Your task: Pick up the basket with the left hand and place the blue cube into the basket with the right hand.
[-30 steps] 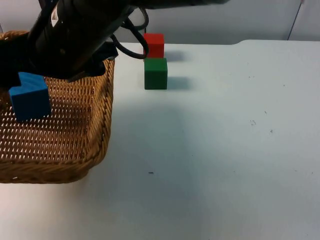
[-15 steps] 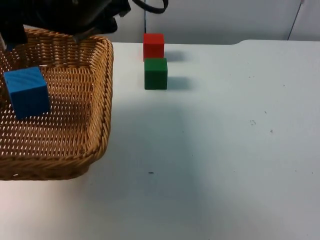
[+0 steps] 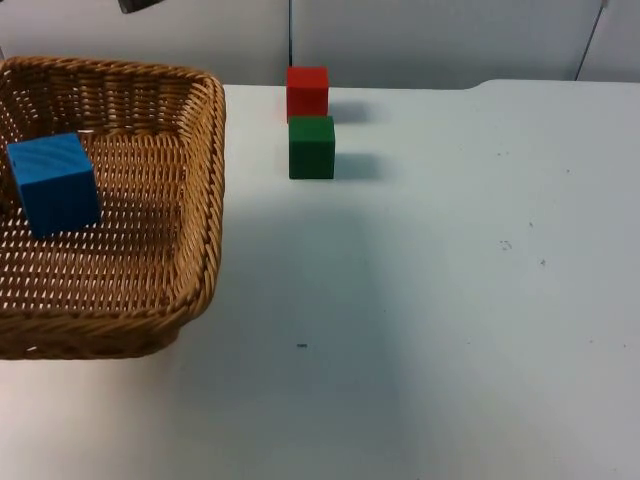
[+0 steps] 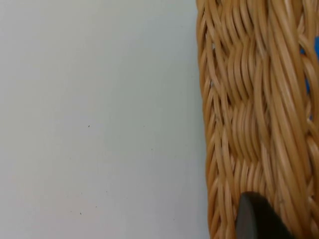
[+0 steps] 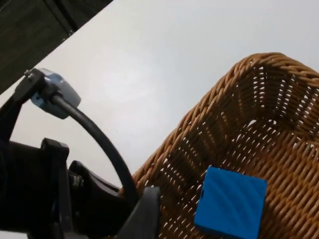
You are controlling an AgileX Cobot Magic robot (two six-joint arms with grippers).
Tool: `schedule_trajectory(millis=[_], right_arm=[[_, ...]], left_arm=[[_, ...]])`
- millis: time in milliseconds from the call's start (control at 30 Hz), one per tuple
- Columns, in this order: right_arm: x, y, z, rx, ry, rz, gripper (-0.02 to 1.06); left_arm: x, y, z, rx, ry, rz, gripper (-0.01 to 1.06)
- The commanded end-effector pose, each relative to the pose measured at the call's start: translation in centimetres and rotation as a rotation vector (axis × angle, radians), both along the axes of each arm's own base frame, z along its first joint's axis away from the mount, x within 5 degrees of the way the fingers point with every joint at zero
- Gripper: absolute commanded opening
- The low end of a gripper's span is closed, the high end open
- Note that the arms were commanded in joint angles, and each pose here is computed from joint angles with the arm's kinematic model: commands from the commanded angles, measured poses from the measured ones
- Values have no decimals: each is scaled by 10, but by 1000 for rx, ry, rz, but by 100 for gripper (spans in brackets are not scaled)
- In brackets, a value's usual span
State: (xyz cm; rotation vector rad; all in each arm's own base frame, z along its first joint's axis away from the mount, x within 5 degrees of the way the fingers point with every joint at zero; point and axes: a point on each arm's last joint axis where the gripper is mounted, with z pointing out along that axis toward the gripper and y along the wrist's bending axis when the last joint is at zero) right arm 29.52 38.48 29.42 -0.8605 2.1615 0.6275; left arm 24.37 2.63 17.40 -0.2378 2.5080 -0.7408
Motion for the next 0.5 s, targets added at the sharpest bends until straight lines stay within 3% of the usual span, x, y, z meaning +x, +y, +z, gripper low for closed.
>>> schedule_trajectory(millis=[0, 467], right_arm=[[-4, -5, 12, -10, -23, 24, 89], [-24, -30, 63, -36, -119, 102, 89]], left_arm=[[0, -3, 7, -48, -19, 11, 0], [0, -3, 6, -44, -19, 14, 0]])
